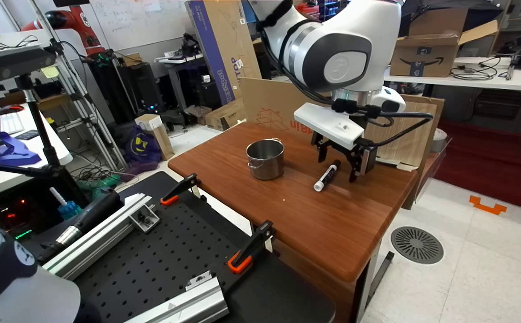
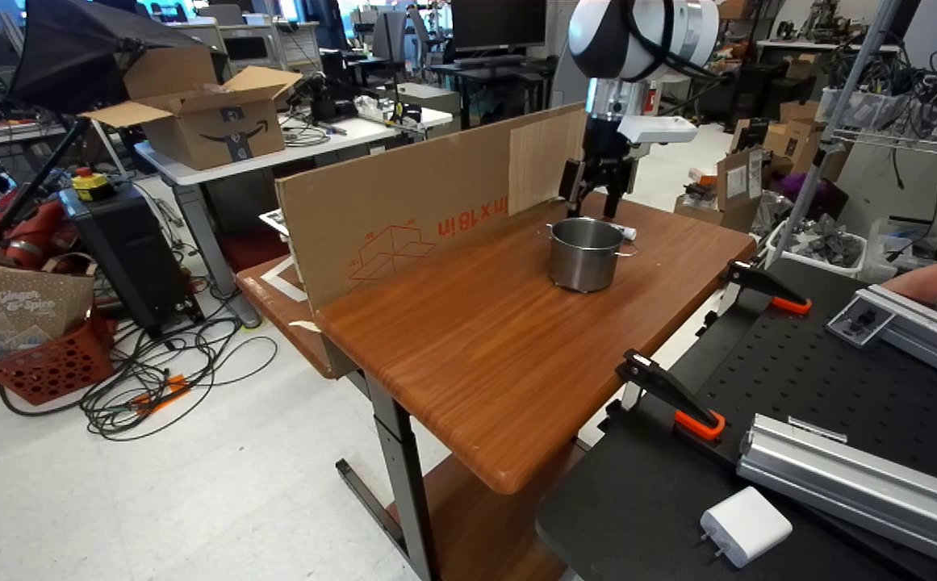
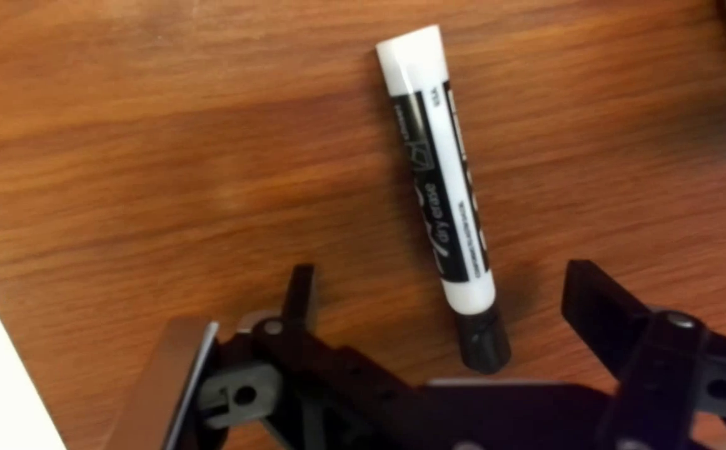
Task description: Put the marker in the pot
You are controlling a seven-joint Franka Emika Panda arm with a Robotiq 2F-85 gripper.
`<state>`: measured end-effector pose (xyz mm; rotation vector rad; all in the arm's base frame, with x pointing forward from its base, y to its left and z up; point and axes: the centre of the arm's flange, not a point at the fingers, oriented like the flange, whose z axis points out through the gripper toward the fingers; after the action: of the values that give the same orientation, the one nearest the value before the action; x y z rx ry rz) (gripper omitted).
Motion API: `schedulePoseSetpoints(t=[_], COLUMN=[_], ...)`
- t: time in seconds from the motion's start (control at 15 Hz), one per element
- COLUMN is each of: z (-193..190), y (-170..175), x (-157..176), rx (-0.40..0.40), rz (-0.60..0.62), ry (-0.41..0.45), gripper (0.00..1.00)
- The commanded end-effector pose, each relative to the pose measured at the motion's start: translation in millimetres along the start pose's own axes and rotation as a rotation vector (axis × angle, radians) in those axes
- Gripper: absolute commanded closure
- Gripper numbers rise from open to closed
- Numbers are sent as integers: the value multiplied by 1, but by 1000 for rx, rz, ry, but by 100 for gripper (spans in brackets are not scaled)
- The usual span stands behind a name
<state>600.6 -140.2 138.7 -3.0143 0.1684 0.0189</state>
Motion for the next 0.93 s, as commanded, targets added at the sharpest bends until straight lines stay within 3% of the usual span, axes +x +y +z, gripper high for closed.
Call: schedulePoseSetpoints(t=[0.0,0.07,0.67,0.73,0.87], z=[6,6,-6,-7,-10], y=[-4,-5,-2,-2,-2], x=[4,3,7,7,7], rx=[-46,-54,-66,-66,-65], rz=[7,3,15,16,16], ry=[10,10,25,27,31], gripper=[25,26,94,99,97])
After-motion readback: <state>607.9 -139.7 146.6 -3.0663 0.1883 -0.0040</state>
